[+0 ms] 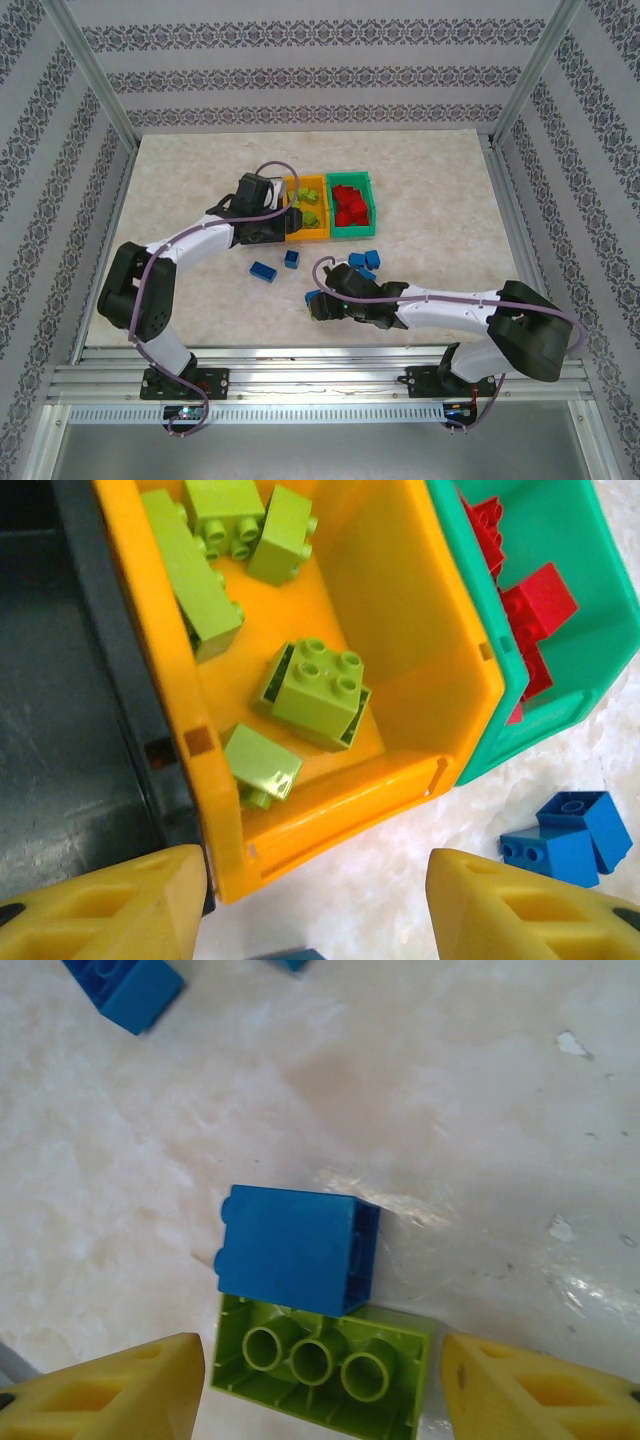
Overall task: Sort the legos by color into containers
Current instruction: Pick up the lego from the bottom-center of the table.
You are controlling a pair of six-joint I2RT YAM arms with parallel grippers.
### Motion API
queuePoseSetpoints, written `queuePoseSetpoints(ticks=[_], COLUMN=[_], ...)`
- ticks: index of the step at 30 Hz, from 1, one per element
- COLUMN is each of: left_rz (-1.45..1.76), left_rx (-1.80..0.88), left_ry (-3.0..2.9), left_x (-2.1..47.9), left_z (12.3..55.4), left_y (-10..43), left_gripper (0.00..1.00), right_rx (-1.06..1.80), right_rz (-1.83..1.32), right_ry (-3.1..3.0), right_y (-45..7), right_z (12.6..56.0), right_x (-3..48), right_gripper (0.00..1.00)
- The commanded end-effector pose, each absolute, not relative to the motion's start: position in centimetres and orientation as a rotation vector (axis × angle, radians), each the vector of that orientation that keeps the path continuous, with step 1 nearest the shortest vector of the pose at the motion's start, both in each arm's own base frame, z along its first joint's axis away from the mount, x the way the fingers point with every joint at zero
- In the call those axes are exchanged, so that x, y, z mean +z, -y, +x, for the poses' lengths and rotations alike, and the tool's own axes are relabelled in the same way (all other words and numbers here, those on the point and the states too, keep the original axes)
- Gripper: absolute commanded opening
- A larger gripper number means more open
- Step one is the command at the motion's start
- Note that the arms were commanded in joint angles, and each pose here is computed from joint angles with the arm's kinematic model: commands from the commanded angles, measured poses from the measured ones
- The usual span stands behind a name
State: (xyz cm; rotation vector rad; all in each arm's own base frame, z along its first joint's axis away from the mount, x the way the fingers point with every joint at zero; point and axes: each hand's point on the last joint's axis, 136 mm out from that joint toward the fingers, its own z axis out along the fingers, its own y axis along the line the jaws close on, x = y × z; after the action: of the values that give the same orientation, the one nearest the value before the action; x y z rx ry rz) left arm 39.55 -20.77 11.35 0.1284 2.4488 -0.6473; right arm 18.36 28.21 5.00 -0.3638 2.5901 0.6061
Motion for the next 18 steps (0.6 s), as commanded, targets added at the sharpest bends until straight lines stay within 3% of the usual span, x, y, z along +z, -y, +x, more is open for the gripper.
queuePoseSetpoints(ticks=[1, 18], left_rz=[0.113, 0.12], left_rx=[-0.684, -0.678], left_ry=[-2.364, -2.39], left_x=[13.5, 12.1], left_z=[39.9, 38.0], left_y=[20.5, 19.8], left_gripper=[0.6, 0.6], right_rx=[0.513, 0.384], right_rz=[-0.287, -0.383], right_ry=[-2.578, -2.619], right_y=[-27.2, -29.6], right_z=[18.8, 18.6], right_x=[4.7, 3.5], right_gripper=[0.68, 0.75])
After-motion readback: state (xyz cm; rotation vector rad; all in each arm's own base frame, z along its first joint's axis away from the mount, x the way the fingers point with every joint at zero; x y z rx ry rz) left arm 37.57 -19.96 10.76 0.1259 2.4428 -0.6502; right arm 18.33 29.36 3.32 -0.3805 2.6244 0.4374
